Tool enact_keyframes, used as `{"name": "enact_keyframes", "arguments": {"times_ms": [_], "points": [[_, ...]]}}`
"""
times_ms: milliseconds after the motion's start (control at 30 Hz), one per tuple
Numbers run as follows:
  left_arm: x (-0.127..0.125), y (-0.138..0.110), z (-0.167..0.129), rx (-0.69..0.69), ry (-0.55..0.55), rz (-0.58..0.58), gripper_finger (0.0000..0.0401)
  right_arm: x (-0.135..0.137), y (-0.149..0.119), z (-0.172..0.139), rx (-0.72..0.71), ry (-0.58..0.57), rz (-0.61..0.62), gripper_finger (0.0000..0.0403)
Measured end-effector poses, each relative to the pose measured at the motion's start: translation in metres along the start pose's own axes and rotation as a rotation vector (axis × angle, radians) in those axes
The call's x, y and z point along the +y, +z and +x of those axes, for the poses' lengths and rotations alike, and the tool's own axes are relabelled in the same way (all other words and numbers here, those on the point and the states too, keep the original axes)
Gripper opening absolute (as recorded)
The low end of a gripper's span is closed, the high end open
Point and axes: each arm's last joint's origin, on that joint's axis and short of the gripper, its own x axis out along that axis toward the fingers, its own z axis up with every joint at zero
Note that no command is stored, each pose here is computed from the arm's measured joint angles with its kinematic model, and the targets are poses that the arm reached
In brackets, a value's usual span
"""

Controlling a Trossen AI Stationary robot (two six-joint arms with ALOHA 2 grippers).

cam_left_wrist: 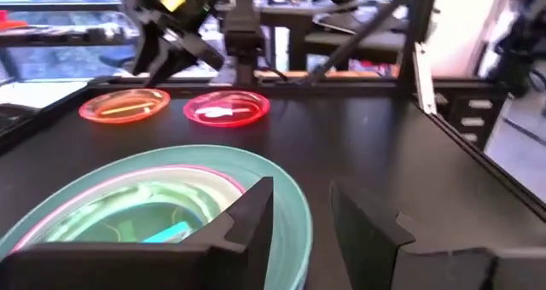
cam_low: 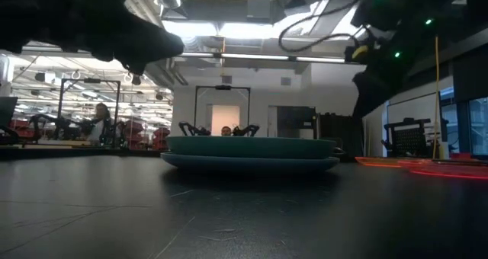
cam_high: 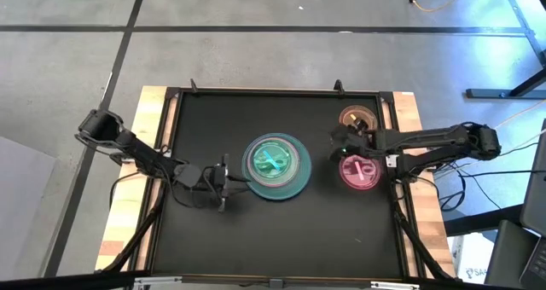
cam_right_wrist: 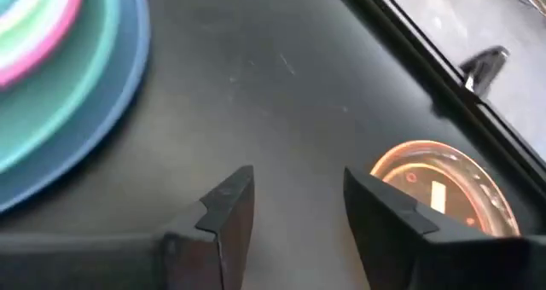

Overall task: Stack plastic plates
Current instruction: Stack the transparent orange plate on top of the transparent blue plate

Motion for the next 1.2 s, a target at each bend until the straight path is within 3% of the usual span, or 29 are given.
{"name": "enact_keyframes", "arguments": {"times_ms": [267, 467, 600, 1200], "points": [[-0.002, -0.003, -0.003, 0.007, 0.002, -0.021, 0.0112, -0.017, 0.002, 0.037, 0.145, -0.058, 0.041, 0.0172], [-0.004, -0.003, -0.004, 0.000, 0.001, -0.022, 0.0112, -0.027, -0.004, 0.060, 0.284, -0.026, 0.054, 0.0172], [-0.003, -0.002, -0.004, -0.004, 0.019, -0.023, 0.0112, -0.032, -0.006, 0.065, 0.329, 0.013, 0.080, 0.0172], [-0.004, -0.005, -0.004, 0.013, 0.042, -0.039, 0.0112, -0.050, -0.010, 0.076, 0.399, -0.053, 0.131, 0.0172]]}}
